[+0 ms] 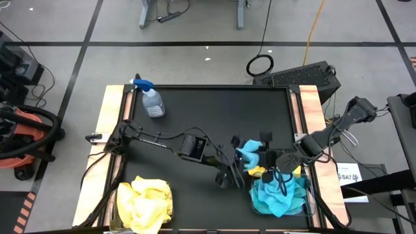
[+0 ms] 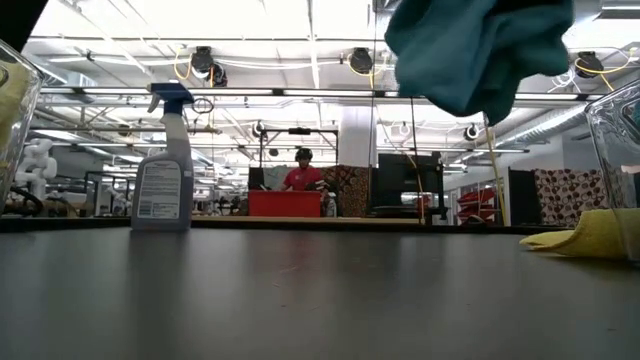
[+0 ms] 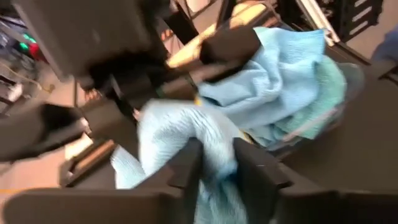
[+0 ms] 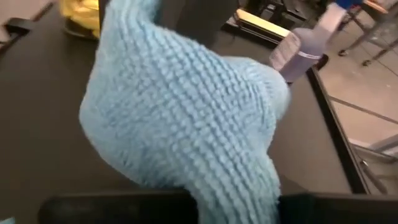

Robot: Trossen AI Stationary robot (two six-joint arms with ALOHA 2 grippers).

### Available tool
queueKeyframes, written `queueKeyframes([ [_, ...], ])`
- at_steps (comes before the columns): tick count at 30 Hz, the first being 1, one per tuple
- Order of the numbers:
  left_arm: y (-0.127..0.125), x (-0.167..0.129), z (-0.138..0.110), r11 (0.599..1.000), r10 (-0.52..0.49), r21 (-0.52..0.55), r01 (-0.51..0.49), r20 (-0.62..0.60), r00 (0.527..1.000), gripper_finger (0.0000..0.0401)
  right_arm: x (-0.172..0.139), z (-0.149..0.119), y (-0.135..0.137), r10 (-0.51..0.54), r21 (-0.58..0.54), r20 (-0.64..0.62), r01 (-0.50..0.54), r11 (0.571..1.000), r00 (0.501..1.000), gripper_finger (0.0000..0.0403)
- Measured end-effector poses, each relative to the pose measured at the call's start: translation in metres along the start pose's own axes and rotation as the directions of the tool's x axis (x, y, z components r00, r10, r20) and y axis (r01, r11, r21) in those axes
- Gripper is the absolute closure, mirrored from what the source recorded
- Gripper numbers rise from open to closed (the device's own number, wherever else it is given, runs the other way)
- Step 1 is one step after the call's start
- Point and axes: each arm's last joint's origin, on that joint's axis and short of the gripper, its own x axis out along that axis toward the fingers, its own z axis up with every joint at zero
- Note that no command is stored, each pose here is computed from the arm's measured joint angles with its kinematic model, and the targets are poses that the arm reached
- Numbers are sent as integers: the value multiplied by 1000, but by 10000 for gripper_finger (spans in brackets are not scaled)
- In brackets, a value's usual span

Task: Sort microfiber towel by color & place in baskets
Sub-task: Put the blue towel into the right transparent bin

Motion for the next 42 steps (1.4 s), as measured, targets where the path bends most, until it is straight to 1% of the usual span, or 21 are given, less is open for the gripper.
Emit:
queueKeyframes([
  [3, -7, -1, -1, 999, -22, -38, 21, -34, 999, 252, -7, 2, 4, 44, 5, -9, -44, 999, 999, 372],
  [7, -20, -3, -1, 995, -59, -82, 52, -87, 994, 182, -22, 6, 9, 128, 17, -59, -127, 992, 990, 365],
  [10, -29, -6, -4, 990, -95, -121, 78, -143, 985, 147, -37, 10, 15, 244, 19, -108, -244, 970, 964, 369],
  [12, -35, -7, -6, 984, -120, -151, 93, -182, 976, 135, -47, 13, 18, 330, 36, -136, -328, 944, 934, 370],
  [15, -41, -9, -11, 974, -152, -201, 104, -243, 958, 131, -63, 14, 21, 422, 87, -206, -413, 907, 883, 369],
  [18, -48, -5, -17, 969, -165, -225, 105, -269, 949, 131, -78, 11, 21, 468, 160, -301, -439, 884, 831, 369],
  [22, -55, -1, -22, 969, -176, -220, 114, -285, 942, 130, -90, 0, 21, 500, 263, -439, -425, 866, 747, 369],
  [26, -57, 7, -33, 968, -180, -223, 113, -310, 933, 130, -94, -13, 27, 493, 317, -558, -378, 870, 668, 369],
  [29, -53, 12, -39, 968, -169, -230, 97, -317, 933, 130, -91, -23, 37, 510, 354, -620, -368, 860, 596, 369],
  [32, -54, 19, -47, 968, -166, -235, 90, -327, 930, 130, -85, -32, 50, 523, 380, -658, -361, 852, 541, 369],
  [34, -55, 24, -52, 966, -169, -241, 92, -322, 931, 130, -78, -38, 61, 541, 395, -660, -373, 840, 521, 369],
  [37, -52, 30, -57, 964, -160, -253, 83, -301, 940, 130, -68, -45, 77, 560, 401, -650, -394, 827, 514, 369],
  [39, -51, 34, -62, 963, -155, -259, 77, -296, 942, 130, -61, -51, 87, 563, 401, -648, -398, 825, 513, 369],
  [42, -50, 39, -67, 961, -149, -268, 71, -283, 947, 130, -50, -60, 99, 550, 395, -664, -386, 834, 507, 369],
])
